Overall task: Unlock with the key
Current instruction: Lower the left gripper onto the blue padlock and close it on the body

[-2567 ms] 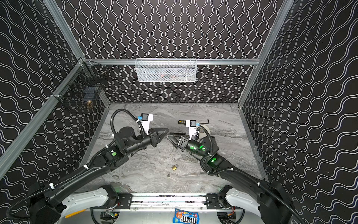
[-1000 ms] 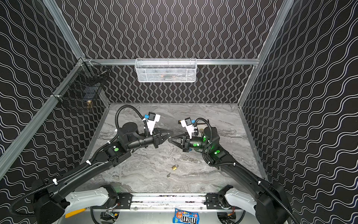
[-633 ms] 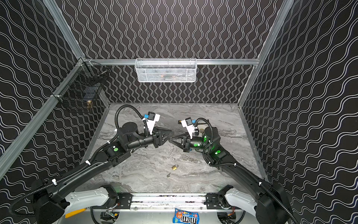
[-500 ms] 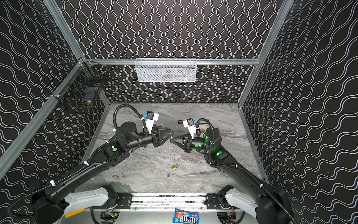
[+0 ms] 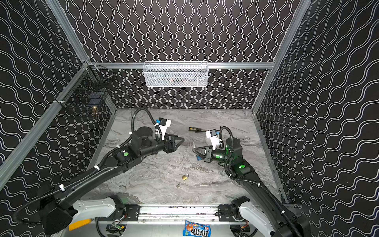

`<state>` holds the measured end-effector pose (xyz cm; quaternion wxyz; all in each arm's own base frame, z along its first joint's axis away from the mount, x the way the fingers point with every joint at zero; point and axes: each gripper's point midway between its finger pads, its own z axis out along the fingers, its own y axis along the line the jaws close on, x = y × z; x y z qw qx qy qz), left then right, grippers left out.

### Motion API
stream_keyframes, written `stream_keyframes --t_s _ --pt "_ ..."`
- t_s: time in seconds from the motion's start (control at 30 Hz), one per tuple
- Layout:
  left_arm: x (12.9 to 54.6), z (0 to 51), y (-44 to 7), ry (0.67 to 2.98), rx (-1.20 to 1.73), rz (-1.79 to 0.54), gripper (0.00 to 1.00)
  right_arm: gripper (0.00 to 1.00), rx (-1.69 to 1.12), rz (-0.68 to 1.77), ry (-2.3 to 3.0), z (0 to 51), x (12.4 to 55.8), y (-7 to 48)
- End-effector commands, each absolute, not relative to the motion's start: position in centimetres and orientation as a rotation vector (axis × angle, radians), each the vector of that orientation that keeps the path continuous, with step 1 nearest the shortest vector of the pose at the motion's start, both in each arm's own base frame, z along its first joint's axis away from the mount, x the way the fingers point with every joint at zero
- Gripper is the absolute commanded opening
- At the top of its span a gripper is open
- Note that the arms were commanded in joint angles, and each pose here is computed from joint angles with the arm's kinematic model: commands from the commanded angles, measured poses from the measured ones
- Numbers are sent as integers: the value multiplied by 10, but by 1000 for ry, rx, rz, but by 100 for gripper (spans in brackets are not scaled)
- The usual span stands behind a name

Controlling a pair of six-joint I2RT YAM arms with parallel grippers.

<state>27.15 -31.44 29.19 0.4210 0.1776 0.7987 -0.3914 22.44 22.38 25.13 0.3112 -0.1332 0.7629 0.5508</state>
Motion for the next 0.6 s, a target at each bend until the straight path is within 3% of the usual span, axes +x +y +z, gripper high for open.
stream_keyframes --t_s 0.0,0.3,0.57 --pt "274 262 -321 2093 521 -885 64 0 -234 1373 2196 214 222 209" --pt "284 177 -372 2249 776 -740 68 0 112 1166 2407 155 223 166" --pt "303 100 -401 2353 1012 -449 71 0 238 1193 2423 140 226 156"
